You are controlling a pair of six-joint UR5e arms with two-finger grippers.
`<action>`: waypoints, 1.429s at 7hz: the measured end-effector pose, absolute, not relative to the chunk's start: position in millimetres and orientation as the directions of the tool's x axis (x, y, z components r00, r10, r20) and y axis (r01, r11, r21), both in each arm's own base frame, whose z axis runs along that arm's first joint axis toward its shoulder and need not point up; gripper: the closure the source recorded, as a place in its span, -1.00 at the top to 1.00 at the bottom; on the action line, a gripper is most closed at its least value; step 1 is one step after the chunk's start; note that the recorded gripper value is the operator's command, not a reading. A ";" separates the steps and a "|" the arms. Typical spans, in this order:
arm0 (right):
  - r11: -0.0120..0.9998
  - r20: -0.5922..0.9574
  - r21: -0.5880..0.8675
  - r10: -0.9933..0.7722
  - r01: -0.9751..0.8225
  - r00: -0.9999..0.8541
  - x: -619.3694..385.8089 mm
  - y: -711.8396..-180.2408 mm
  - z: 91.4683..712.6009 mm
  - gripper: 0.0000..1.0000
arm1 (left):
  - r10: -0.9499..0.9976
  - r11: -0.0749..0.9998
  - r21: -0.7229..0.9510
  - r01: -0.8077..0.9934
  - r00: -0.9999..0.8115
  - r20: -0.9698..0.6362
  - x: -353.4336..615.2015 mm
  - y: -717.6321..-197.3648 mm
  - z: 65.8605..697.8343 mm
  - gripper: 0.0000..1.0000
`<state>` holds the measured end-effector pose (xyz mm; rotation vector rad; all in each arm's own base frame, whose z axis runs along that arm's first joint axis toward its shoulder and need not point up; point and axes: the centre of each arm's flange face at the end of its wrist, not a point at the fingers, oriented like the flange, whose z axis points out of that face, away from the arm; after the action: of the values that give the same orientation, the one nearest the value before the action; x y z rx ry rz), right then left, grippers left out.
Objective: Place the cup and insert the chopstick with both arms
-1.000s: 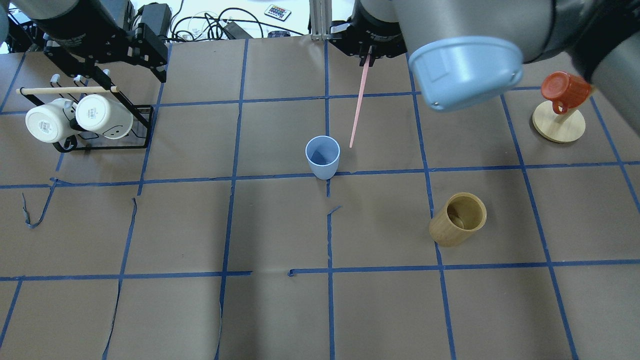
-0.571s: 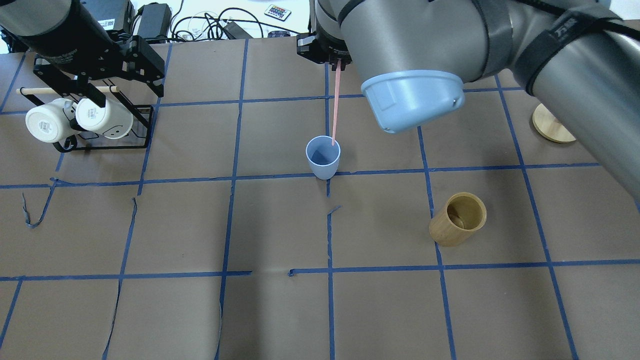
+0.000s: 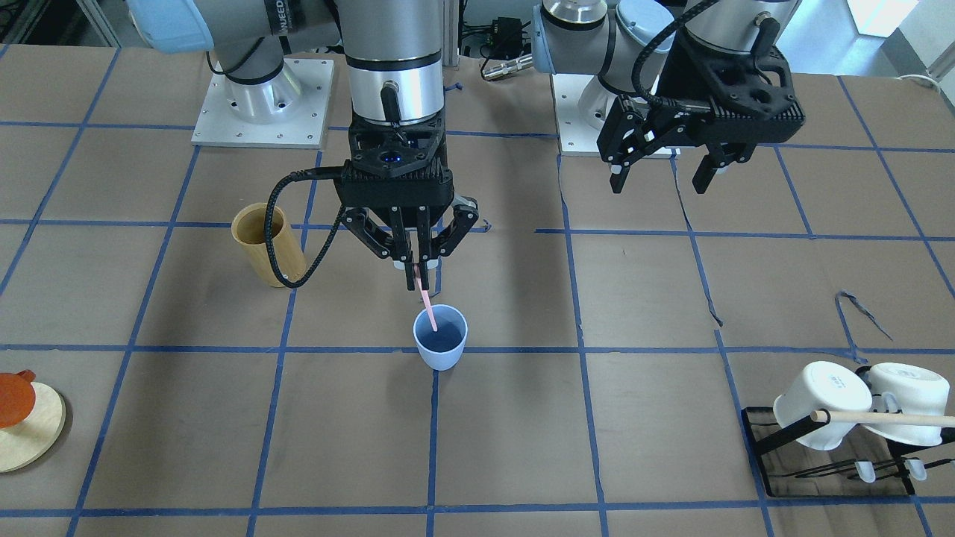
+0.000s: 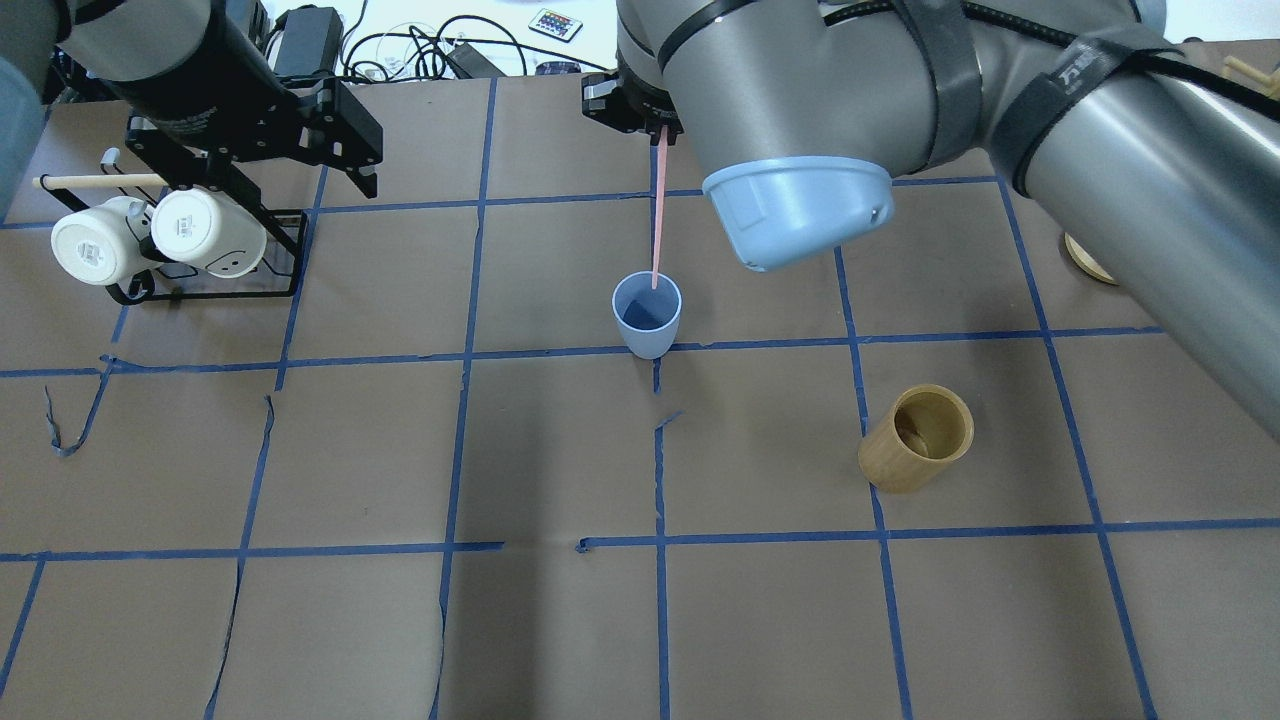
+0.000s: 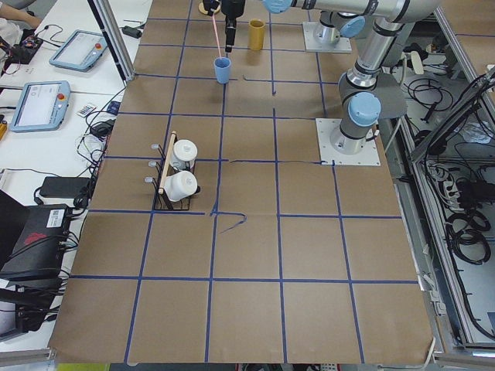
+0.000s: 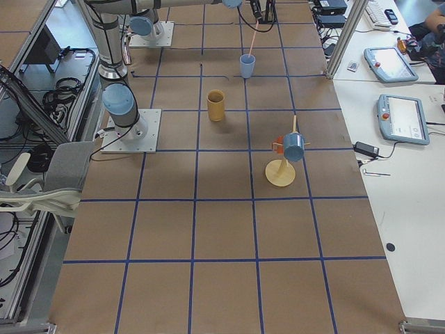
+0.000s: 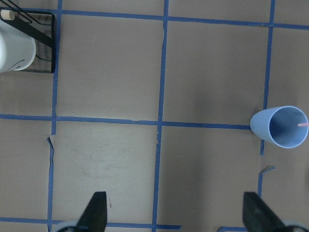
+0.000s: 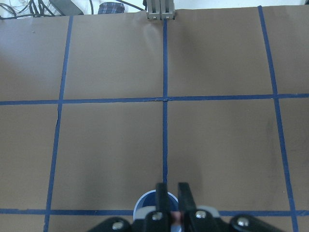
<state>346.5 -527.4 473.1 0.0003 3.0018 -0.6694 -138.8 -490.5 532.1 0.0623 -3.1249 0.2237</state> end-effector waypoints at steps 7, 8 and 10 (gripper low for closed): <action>0.906 -0.071 -0.422 0.007 0.036 -0.997 347.7 -530.9 455.3 1.00 | -0.012 0.992 -0.123 -0.011 -1.000 -0.010 -135.5 -482.9 532.1 1.00; 0.898 -0.074 -0.439 0.007 0.039 -0.997 347.2 -532.1 459.6 1.00 | -0.011 0.994 -0.106 -0.009 -1.000 -0.011 -135.6 -480.1 530.6 1.00; 0.901 -0.070 -0.431 0.020 0.048 -0.997 332.8 -536.7 476.5 1.00 | -0.008 0.997 -0.083 -0.007 -1.000 -0.010 -135.8 -477.0 526.3 1.00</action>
<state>332.8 -536.7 476.5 0.0543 3.0008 -0.6831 -135.8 -477.0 526.3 0.0120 -3.1496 0.1303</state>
